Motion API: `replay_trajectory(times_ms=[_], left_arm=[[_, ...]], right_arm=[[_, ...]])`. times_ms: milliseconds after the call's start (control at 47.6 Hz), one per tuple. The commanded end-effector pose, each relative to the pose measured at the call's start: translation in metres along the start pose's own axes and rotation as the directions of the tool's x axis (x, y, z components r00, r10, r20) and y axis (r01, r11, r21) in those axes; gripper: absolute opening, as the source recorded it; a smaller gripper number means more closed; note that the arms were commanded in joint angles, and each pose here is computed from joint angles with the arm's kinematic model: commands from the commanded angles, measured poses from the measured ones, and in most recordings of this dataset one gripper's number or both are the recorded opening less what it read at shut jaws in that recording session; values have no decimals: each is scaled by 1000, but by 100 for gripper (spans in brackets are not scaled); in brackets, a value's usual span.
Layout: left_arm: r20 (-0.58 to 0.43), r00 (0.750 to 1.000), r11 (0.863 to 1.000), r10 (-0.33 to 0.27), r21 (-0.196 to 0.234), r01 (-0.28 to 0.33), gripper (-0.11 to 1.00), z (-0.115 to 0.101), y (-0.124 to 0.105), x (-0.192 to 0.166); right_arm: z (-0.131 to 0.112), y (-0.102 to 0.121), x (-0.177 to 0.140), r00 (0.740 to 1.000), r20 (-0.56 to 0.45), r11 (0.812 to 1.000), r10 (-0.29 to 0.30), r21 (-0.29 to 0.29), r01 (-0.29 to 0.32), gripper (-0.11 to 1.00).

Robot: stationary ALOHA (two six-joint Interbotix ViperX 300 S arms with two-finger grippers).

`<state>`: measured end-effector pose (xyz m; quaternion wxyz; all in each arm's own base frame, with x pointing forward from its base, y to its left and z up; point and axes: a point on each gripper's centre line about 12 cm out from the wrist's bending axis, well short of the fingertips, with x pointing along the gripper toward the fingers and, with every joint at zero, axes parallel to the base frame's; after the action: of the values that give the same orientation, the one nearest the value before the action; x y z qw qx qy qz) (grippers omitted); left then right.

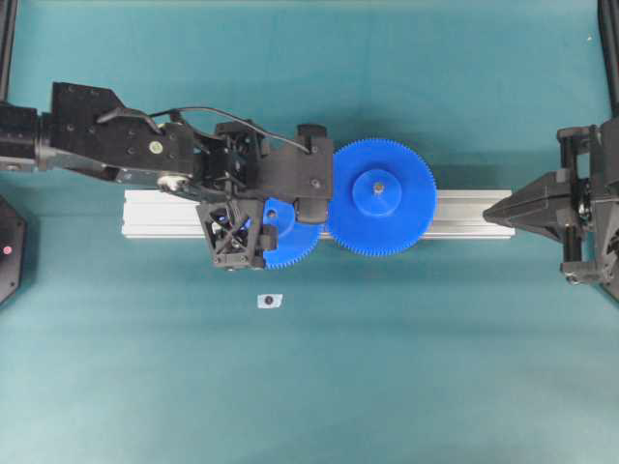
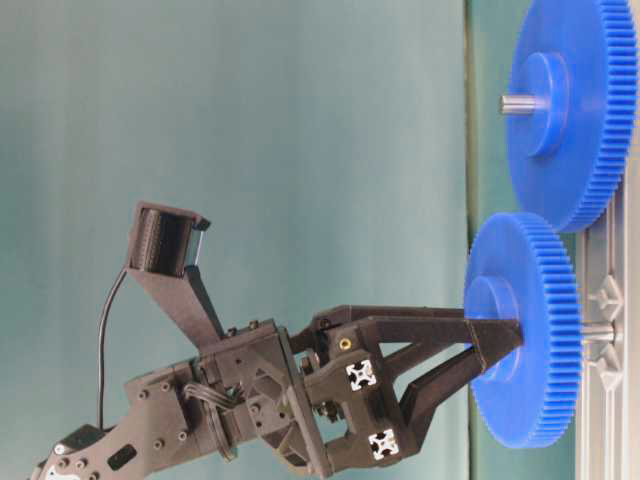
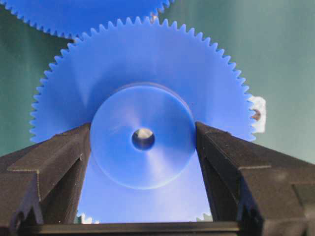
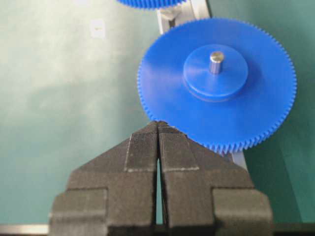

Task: Insert the small gear onto the shaft.
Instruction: 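Align the gear's bore with the left shaft and push it on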

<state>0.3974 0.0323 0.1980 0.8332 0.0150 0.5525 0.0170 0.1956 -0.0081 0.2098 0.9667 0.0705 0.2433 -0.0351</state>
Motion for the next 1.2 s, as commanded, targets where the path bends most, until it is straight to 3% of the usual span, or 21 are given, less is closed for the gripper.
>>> replay_trajectory(times_ms=[0,294,588,1176], left_arm=[[22,1000,1000,14,-17,-13,69,2,9,-9],[9,1000,999,23,-32,-22,69,-6,18,-9],[31,999,999,23,-33,-22,69,0,19,-14],[93,995,1000,31,1,-31,69,9,19,-21]], right_arm=[[6,1,0,1000,14,1000,1,14,-1,-1],[7,1,0,1000,17,1000,1,14,-1,-1],[7,1,0,1000,17,1000,1,14,-1,-1],[6,1,0,1000,15,1000,1,16,-1,-1]])
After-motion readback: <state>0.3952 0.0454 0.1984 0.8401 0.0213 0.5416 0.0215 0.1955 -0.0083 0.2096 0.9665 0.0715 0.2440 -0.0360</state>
